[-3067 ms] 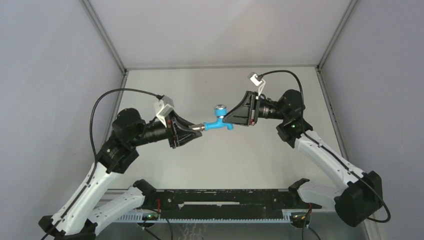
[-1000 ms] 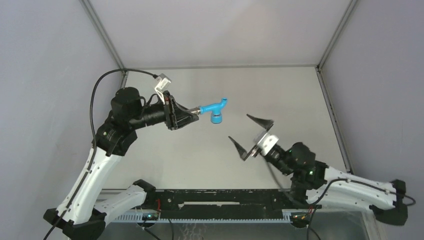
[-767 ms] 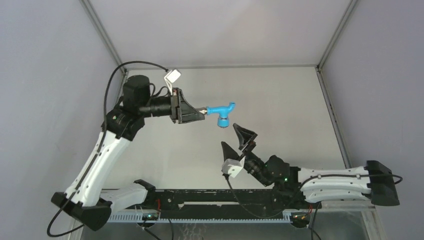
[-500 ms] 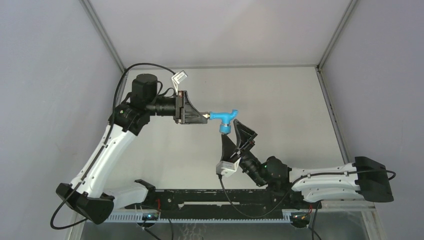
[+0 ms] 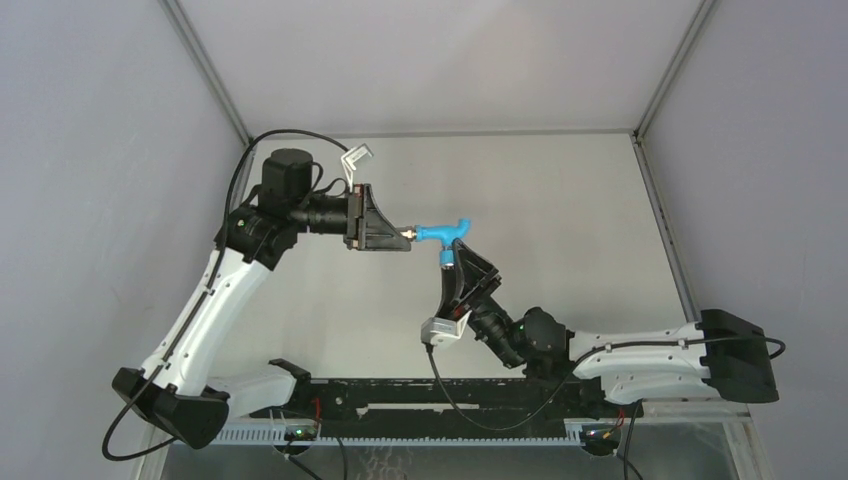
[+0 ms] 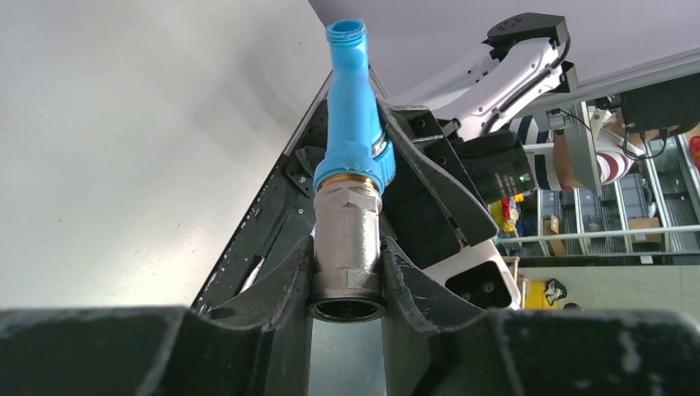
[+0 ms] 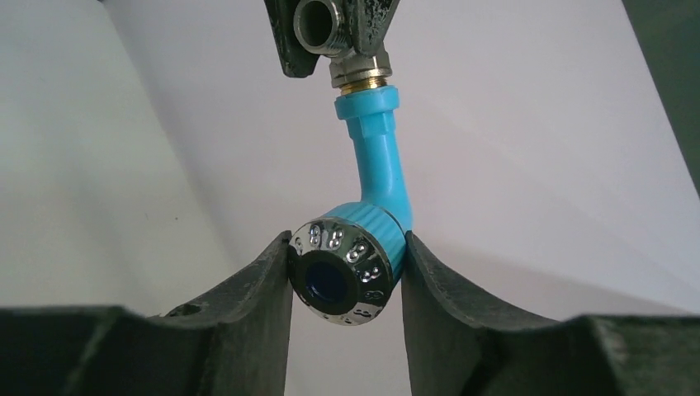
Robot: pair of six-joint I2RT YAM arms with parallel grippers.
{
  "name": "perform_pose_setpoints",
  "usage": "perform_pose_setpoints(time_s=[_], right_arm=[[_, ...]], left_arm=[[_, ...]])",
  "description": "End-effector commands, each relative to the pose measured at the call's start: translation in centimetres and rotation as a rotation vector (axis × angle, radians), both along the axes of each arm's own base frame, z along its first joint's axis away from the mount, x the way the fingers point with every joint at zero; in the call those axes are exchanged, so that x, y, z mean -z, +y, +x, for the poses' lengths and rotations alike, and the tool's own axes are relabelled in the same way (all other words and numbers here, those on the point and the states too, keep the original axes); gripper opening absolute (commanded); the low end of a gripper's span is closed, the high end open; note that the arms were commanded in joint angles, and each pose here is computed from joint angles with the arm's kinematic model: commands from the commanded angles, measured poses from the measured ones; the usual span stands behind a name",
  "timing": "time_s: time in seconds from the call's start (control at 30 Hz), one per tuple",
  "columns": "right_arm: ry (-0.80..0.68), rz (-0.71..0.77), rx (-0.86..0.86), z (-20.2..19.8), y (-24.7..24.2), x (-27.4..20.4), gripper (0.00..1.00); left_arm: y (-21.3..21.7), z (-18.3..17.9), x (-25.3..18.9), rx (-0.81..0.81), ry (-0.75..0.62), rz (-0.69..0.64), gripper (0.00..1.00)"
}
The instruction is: Install the water faucets
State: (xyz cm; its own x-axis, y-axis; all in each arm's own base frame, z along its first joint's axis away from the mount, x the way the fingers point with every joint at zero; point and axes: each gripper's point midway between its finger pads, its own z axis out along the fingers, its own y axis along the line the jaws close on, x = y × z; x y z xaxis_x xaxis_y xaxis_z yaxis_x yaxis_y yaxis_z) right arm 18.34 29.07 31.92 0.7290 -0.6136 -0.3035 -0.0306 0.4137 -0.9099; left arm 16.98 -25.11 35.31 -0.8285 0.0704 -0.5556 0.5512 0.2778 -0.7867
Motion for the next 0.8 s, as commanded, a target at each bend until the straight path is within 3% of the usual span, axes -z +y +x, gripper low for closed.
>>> perform_pose_setpoints(time_s=[0.0, 0.07, 0.17, 0.3, 0.4, 0.77], right_arm=[[0.118, 0.043, -0.079, -0.3, 0.8, -1.2, 0.42], [0.207, 0.068, -0.134, -0.8, 1.0, -1.0, 0.30], [0.293, 0.112, -0.208, -1.7, 0.9, -1.7, 0.24], [0.416, 0.150, -0.318, -2.8, 1.2, -2.7, 0.23], [0.494, 0.165, -0.373, -3.4, 1.5, -2.9, 0.22], [0.570, 0.253, -0.404, -3.4, 1.1, -3.9, 0.21]], left_arm=[[0.0, -1.2, -0.7, 0.065, -0.043, -0.032, 0.00], [0.1, -1.3, -0.5, 0.074, -0.058, -0.026, 0.00], [0.4, -1.3, -0.1, 0.061, -0.083, -0.005, 0.00], [0.3, -1.6, -0.2, 0.091, -0.095, -0.005, 0.00], [0.2, -1.7, 0.5, 0.084, -0.137, 0.065, 0.00], [0.6, -1.6, 2.1, 0.085, -0.177, 0.190, 0.00]])
